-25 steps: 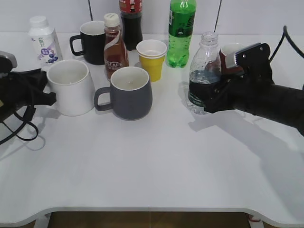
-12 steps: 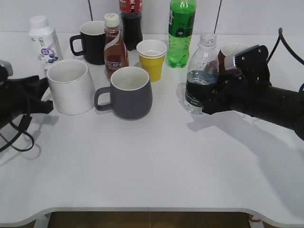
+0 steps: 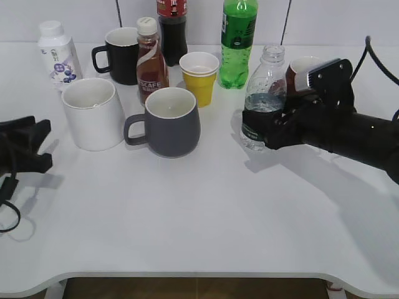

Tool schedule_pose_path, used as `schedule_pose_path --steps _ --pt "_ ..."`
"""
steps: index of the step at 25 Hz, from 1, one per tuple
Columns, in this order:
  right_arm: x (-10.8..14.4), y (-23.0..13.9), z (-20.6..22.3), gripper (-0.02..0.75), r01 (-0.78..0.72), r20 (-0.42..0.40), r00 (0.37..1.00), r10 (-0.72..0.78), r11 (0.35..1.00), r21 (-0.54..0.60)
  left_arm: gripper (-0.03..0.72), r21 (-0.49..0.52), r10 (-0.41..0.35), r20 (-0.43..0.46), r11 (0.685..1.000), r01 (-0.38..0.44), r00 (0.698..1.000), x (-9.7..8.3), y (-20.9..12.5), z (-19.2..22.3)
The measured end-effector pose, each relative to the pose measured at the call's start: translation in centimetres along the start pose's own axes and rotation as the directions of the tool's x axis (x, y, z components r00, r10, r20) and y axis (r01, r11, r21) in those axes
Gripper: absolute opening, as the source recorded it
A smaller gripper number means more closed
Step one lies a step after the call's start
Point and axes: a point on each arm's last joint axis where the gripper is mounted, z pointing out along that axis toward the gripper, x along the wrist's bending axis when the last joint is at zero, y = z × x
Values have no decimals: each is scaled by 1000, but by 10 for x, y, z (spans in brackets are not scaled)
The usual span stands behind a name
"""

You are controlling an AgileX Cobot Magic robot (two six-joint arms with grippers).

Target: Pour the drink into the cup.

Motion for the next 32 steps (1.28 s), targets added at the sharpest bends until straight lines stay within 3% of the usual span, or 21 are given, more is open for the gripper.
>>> schedule_pose_path --steps 5,12,15,19,23,27,30,32 --pt "3 23 -8 653 36 13 999 -35 998 -59 217 -12 18 -16 1000 -18 1000 1 32 -17" --pt "25 112 -70 654 116 99 990 -103 983 -140 241 101 -16 -111 995 28 994 5 104 -84" --pt "41 135 -108 637 190 132 976 -176 977 -102 297 107 -25 -164 993 43 986 4 144 -135" --pt "52 152 -161 591 284 269 927 -261 958 -48 450 136 -39 -210 988 68 977 1 162 -195" --pt "68 149 -213 582 363 384 873 -301 927 -99 519 168 -59 -237 981 101 970 -3 155 -241" --pt "63 116 -241 548 414 547 766 -337 910 -20 529 190 -71 -255 974 122 964 -7 140 -269" --pt "52 97 -255 522 312 661 694 -286 946 82 527 208 -67 -268 970 125 961 -8 132 -281" --pt "48 80 -259 517 180 656 689 -308 950 256 525 242 -65 -268 961 132 961 -8 128 -284"
